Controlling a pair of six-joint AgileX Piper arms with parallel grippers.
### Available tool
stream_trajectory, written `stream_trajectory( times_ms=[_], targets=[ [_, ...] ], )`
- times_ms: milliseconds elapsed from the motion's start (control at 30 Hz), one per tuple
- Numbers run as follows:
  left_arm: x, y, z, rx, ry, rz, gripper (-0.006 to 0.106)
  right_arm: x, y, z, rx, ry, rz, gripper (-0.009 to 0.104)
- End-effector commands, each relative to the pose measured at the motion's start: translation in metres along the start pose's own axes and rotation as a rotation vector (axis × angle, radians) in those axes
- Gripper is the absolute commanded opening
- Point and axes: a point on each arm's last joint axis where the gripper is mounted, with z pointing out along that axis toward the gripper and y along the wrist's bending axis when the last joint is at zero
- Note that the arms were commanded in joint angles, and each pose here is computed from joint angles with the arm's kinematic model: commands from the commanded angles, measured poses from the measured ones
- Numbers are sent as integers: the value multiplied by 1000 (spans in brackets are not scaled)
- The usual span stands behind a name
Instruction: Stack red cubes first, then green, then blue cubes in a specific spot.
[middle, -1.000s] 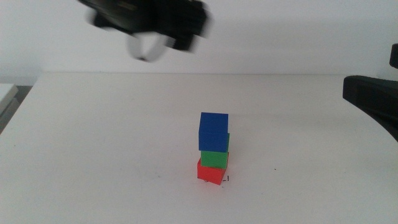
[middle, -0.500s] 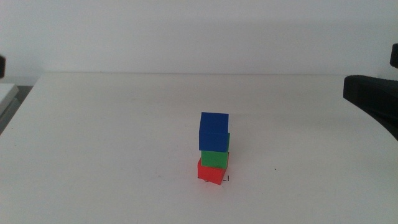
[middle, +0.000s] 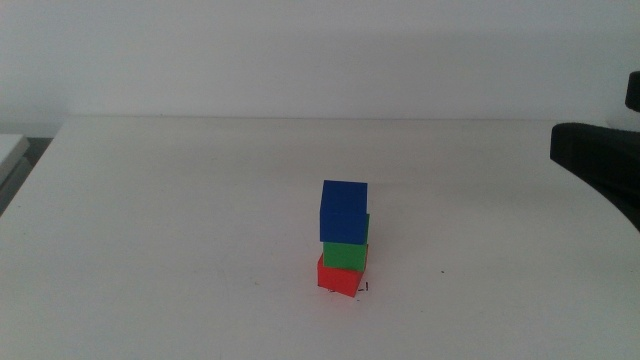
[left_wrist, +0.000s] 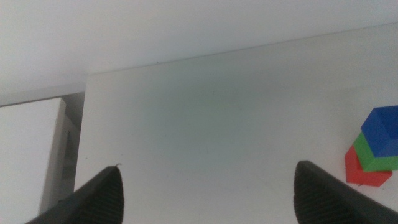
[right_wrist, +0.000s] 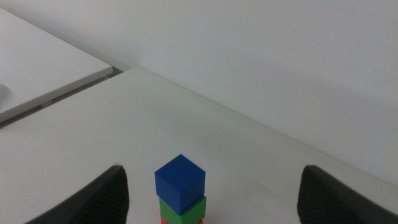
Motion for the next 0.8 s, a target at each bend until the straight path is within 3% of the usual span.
stream_trajectory(
  times_ms=[0,100,233,367,567,767],
  targets=[
    [3,0,4,4,-5,-4,94,5,-1,2,8,3,1,83],
    [8,0,10,-2,-52,-7,94,21,3,7,-21,3,67,83],
    [27,-2,23,-4,-205,-35,94,67,1,5,9,44,71,83],
    [57,-2,38,-35,-349,-46,94,124,-12,-11,180,93,102,83],
    [117,-4,56,-67,-466,-55,94,183,-18,-42,475,14,130,83],
    [174,-8,73,-77,-474,-54,94,220,-19,-43,623,-14,165,83]
  ],
)
